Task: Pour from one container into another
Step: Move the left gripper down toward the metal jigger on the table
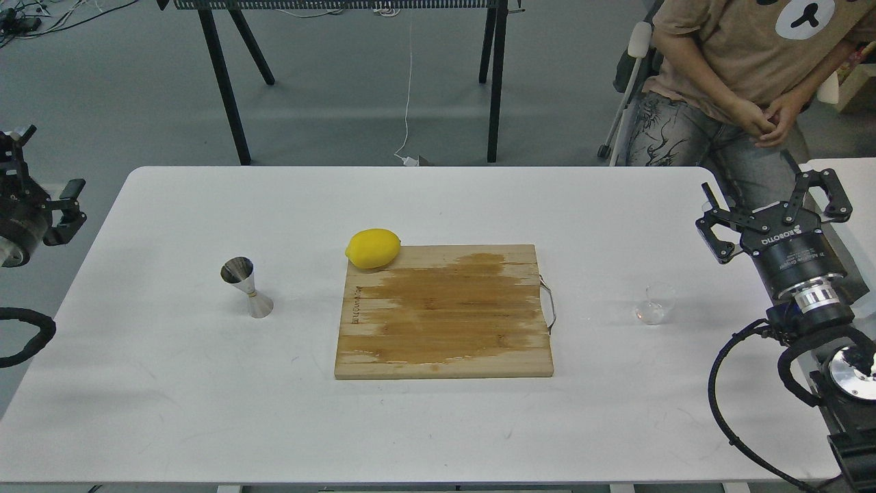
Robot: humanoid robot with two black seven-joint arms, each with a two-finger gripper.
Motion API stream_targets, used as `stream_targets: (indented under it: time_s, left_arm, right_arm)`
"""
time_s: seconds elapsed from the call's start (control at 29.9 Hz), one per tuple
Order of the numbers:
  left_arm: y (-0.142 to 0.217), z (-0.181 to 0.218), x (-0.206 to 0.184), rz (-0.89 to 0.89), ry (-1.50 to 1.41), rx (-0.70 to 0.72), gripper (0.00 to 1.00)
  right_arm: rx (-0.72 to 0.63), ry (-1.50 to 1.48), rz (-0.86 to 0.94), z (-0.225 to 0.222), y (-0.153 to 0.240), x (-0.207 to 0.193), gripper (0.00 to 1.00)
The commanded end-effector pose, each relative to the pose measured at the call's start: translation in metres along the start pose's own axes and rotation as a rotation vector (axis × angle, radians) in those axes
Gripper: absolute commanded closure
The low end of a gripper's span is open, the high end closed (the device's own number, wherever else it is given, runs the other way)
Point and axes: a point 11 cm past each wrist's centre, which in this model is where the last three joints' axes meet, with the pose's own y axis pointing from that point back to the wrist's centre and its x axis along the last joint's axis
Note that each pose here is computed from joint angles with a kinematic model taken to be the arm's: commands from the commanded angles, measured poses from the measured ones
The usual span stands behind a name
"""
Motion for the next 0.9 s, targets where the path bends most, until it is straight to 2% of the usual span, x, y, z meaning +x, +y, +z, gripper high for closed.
stream_targets:
  time_s: [0.0,0.43,0.6,0.87]
  left_arm:
    - [0.0,-0.002,0.0,0.002,0.002,0.002,0.0]
    - [0.005,0.011,0.017,0.038,-0.019,-0.015,0.0]
    - [0.019,0.047,0.063,0.143,-0.128,-0.031,0.0]
    - [-0.025,0.112,0.023,-0.014,-0.391,-0.034,0.0]
  right_arm:
    - [0.0,0.003,0.0,-0.001,0.0,0.0,0.01]
    - [0.018,0.001,-0.003,-0.007,0.0,-0.001,0.01]
    - [0.018,0.001,-0.008,-0.006,-0.001,-0.003,0.01]
    - [0.018,0.001,-0.008,-0.006,-0.001,-0.003,0.01]
